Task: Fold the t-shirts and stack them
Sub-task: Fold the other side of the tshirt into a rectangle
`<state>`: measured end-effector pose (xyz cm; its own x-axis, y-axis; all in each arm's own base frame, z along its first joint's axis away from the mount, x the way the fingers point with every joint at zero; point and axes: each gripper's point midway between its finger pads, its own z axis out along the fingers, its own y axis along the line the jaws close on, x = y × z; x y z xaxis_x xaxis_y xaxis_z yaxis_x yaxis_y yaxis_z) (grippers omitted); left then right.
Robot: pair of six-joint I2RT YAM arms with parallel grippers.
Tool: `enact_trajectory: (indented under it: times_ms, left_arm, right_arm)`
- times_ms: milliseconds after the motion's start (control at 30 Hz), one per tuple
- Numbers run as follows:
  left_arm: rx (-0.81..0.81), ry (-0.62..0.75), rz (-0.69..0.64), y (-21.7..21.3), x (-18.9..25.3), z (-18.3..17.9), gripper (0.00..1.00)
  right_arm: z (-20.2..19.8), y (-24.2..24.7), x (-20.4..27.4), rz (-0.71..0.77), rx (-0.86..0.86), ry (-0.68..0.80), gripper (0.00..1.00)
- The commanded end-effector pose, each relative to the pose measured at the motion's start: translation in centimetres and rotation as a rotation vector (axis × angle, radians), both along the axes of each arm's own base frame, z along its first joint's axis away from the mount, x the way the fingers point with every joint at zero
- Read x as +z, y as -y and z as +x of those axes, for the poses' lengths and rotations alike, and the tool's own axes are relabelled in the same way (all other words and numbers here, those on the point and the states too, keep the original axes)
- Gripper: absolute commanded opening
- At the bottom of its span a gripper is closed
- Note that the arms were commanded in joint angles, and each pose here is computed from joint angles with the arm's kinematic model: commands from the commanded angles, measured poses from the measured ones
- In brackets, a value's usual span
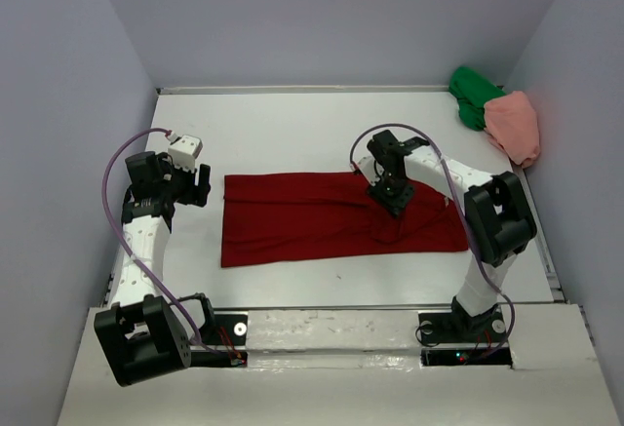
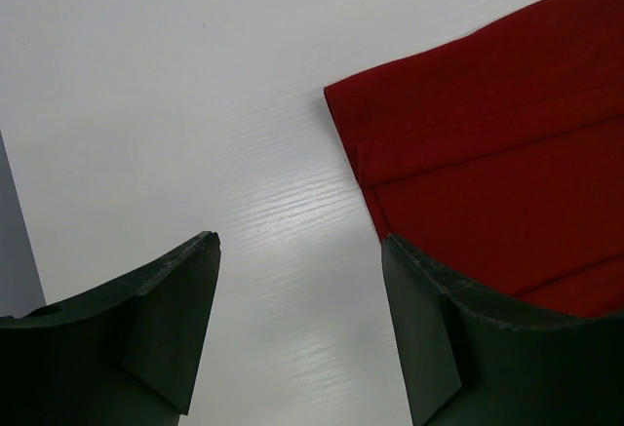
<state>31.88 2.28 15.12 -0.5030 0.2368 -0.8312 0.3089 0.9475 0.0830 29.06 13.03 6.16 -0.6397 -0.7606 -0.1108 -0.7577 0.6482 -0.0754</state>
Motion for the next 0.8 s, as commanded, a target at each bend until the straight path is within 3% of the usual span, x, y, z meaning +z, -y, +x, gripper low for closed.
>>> enact_trajectory:
  times_ms: [0,300,767]
  left_arm:
    - [-0.015,0.034,0.01,-0.1,1.2,0.6,0.77]
    - [-0.013,0.024,0.006,-0.1,0.9,0.7,0.77]
    - [-0.012,0.019,0.007,-0.2,0.7,0.7,0.77]
  right_arm:
    - [2.1,1.8,-0.9,-0.064,-0.059,0.071,0.41]
    - [3.3,3.9,-1.4,-0.135,-0.093,0.112,0.4]
    - [3.0,4.4,-3.4,-0.143,-0.101,0.059,0.4]
